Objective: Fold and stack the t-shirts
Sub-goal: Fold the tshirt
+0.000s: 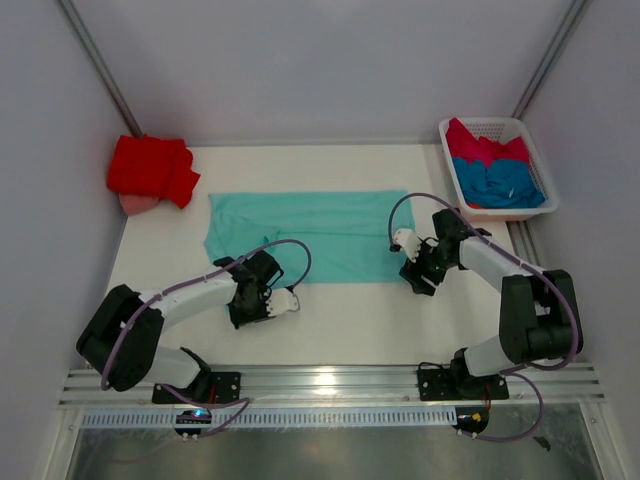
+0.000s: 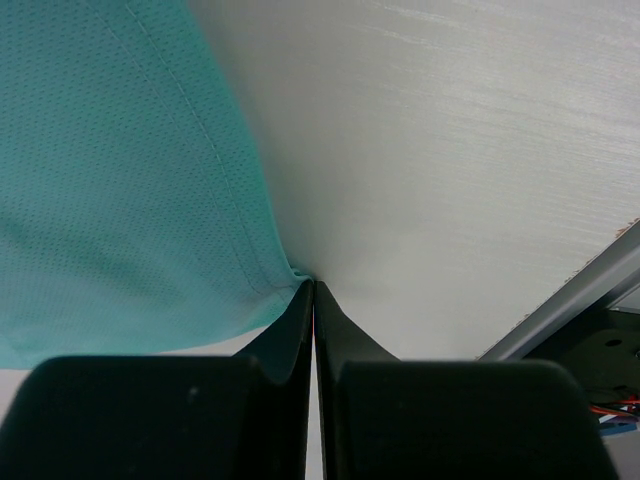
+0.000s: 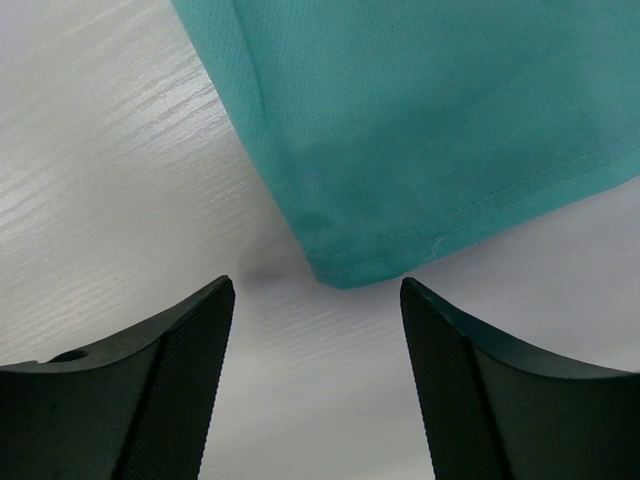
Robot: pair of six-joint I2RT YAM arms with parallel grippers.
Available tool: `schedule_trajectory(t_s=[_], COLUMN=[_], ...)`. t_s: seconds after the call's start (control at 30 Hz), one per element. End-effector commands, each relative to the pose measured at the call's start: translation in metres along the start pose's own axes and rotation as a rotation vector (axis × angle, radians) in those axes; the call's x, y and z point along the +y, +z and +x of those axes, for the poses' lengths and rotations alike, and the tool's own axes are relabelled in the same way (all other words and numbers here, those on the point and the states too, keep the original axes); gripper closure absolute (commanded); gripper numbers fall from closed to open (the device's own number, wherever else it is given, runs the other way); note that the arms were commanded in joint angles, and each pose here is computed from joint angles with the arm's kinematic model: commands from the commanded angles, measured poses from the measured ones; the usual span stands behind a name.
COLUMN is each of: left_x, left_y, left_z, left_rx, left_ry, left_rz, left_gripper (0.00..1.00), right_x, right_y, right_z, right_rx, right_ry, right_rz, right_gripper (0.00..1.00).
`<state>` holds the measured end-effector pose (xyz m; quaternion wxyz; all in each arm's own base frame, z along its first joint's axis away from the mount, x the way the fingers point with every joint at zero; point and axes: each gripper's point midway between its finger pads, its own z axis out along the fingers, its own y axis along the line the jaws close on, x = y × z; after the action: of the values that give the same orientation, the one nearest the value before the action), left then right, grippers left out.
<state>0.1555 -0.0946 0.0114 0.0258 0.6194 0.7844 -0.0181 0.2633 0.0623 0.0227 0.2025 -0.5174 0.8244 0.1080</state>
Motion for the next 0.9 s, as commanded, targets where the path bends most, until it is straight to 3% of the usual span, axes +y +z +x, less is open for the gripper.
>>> schedule_trajectory(t_s=[0.0, 0.07, 0.13, 0.2, 0.23, 0.27, 0.5, 0.87], left_x=[0.003, 0.003, 0.003, 0.003, 0.003, 0.003, 0.008, 0.075], left_y=[-0.001, -0.001, -0.001, -0.001, -0.001, -0.001, -0.001, -0.037], left_z=[-0.015, -0.015, -0.015, -0.015, -0.015, -0.015, -0.019, -0.061], left_rx=[-0.050, -0.050, -0.049, -0.046, -0.047, -0.046, -0.056, -0.162], left_ry=[0.004, 0.003, 0.004, 0.004, 0.004, 0.004, -0.003, -0.119], left_rz=[0.007, 0.007, 0.008, 0.009, 0.008, 0.009, -0.013, -0.302], left_gripper=[1.00, 1.00, 1.00, 1.00, 1.00, 1.00, 1.00, 1.00], right_x=[-0.014, -0.014, -0.014, -0.014, -0.014, -0.013, -0.021, -0.046], right_y=[-0.002, 0.000, 0.003, 0.006, 0.008, 0.009, 0.011, -0.012], right_z=[-0.020, -0.020, -0.019, -0.018, -0.016, -0.015, -0.014, -0.058], right_rx=[-0.061, -0.061, -0.055, -0.051, -0.045, -0.040, -0.035, -0.149], right_ry=[-0.035, -0.035, -0.029, -0.026, -0.023, -0.015, -0.003, 0.022], right_rz=[0.017, 0.009, -0.001, -0.007, -0.013, -0.014, 0.023, 0.075], right_gripper=[0.32, 0.43, 0.64, 0.76, 0.93, 0.97, 0.97, 0.97])
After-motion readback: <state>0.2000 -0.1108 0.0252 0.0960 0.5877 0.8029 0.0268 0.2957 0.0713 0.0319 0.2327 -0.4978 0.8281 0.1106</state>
